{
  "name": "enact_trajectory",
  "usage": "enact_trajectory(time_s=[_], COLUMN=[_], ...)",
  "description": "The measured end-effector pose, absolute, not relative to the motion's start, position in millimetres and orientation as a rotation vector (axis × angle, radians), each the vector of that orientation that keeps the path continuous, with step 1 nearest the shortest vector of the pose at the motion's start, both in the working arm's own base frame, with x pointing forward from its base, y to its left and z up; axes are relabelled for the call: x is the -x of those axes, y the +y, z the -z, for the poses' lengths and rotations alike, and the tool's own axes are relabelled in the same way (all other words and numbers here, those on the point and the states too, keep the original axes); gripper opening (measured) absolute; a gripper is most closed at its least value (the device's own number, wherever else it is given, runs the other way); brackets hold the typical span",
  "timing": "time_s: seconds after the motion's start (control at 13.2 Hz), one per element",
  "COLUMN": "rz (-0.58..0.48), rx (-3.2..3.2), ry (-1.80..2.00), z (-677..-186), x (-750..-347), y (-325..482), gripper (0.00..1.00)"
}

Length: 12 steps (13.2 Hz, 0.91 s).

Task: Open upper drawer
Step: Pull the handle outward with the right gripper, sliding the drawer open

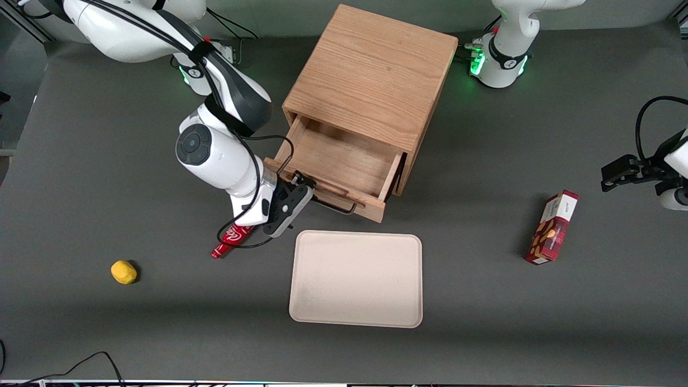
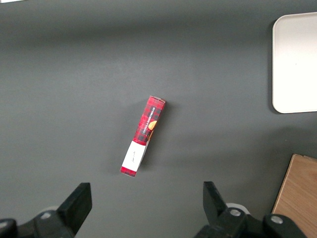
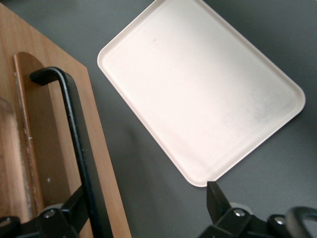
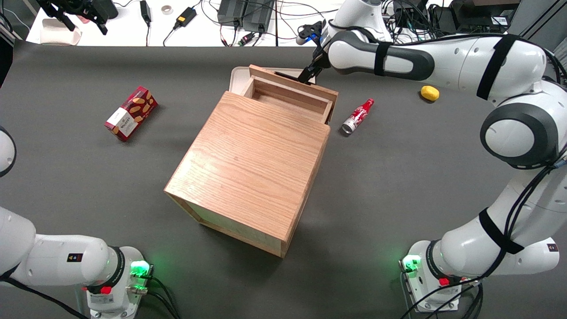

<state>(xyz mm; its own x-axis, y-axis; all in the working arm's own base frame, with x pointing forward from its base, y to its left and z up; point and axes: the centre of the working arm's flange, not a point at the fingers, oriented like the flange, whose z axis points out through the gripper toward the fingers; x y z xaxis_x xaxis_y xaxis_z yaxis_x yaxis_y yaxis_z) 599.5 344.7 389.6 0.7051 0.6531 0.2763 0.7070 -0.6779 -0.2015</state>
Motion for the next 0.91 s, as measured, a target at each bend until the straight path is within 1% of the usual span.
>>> enact_trajectory(time_s=[0.23,0.91], rz=[0.277,0.317], rx=[2.630,2.643], ry=[-1.047,-1.011], z=[-397,-389], x=[-615,-654], y=[335,301], gripper=[1.00,1.00])
